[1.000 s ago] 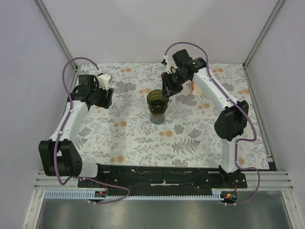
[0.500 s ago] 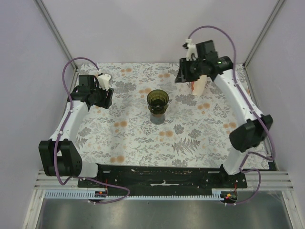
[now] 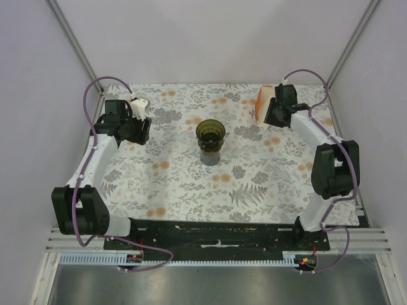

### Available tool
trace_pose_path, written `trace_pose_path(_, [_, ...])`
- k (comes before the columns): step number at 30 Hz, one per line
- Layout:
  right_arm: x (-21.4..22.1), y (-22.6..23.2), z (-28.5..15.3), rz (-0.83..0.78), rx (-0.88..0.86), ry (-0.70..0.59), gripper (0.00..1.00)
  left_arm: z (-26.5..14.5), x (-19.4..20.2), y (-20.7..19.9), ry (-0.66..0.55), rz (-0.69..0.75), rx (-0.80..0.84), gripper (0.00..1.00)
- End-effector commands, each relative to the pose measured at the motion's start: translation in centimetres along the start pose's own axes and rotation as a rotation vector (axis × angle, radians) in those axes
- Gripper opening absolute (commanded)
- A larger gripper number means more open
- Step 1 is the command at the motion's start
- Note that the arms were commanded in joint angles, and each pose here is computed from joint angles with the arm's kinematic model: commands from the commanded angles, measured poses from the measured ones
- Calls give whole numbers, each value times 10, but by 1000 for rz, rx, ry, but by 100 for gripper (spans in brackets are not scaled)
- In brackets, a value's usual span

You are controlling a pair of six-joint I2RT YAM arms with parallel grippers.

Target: Place the coffee filter in the dripper

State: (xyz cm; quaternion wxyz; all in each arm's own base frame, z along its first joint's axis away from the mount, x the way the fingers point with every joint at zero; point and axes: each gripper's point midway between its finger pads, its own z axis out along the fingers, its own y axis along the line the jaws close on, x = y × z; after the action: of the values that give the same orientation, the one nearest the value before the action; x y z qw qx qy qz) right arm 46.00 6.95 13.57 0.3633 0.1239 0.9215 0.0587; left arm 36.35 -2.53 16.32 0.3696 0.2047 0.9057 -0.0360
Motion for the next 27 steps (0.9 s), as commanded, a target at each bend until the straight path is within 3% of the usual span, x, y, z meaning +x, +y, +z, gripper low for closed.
trace_pose_path(1, [-35, -12, 16, 95, 85, -185, 40, -8, -10, 3, -48, -4, -22, 65])
trace_pose_path(13, [-8, -38, 85, 133, 152, -107, 46, -7, -9, 6, -41, -3, -34, 65])
trace_pose_path(27, [-8, -17, 94, 163, 20, -85, 32, -2, -7, 9, -24, -5, -42, 65])
